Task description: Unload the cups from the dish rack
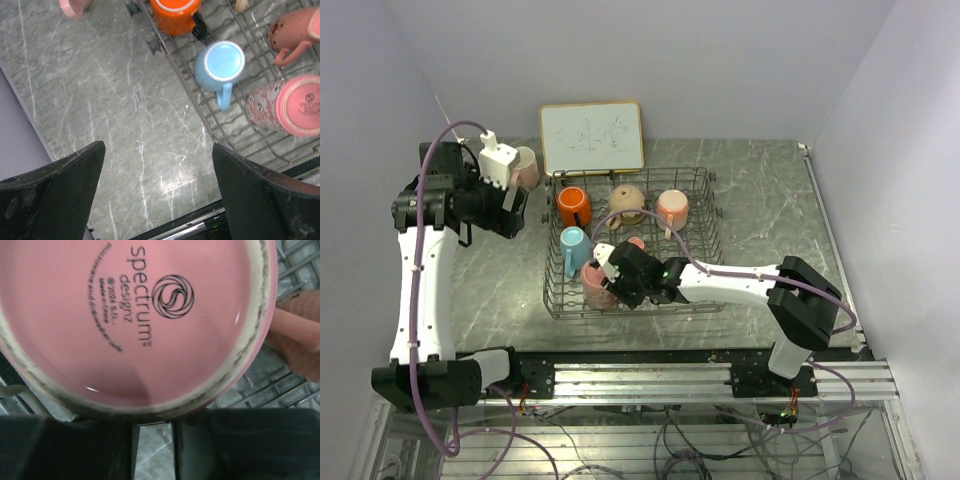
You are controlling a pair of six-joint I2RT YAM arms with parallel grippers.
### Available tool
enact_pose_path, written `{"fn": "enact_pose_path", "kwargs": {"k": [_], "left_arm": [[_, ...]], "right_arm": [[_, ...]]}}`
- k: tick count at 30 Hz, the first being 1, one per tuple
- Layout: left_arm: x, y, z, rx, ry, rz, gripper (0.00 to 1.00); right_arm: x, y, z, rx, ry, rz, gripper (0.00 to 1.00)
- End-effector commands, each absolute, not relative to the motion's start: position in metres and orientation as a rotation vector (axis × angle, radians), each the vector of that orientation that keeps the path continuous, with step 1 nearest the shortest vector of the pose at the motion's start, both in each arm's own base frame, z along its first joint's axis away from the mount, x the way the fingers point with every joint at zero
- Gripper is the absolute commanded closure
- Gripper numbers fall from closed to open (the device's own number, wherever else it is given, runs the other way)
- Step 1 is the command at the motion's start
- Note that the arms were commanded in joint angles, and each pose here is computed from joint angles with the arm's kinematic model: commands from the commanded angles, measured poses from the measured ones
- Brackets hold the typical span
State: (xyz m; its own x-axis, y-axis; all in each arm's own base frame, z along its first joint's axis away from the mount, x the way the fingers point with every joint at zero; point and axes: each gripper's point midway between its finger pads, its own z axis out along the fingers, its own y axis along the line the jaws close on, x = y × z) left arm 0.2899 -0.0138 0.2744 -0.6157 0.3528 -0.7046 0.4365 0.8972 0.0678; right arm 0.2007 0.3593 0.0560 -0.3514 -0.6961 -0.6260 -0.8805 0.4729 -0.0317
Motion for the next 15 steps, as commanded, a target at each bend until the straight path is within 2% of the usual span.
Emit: {"fn": "enact_pose_path", "kwargs": {"k": [1,2,3,11,15], "left_arm": [[0.28,-0.023,0.284,0.696,2.166,-0.143,0.01],[0.28,-0.025,0.285,0.715,2.137,-0.143,0.01],[0.279,-0.028,0.286,0.74,2.106,-0.147,0.01],[0.255,-0.049,0.262,1.086,1.868,-0.142,0.01],[0.251,-0.059,0.261,1.177,1.716,-0.117,0.01]], "right_arm": [[0.208,0.372,0.073,-1.24,2.11,0.421,0.85],[0.209,0.374,0.081,-1.224,2.098,0.434,0.97],[0.21,0.376,0.09,-1.21,2.08,0.45,1.0],[0.225,0.385,0.175,-1.071,1.984,0.555,1.0],[0.24,0.38,0.229,-0.901,1.967,0.733,1.0]]}}
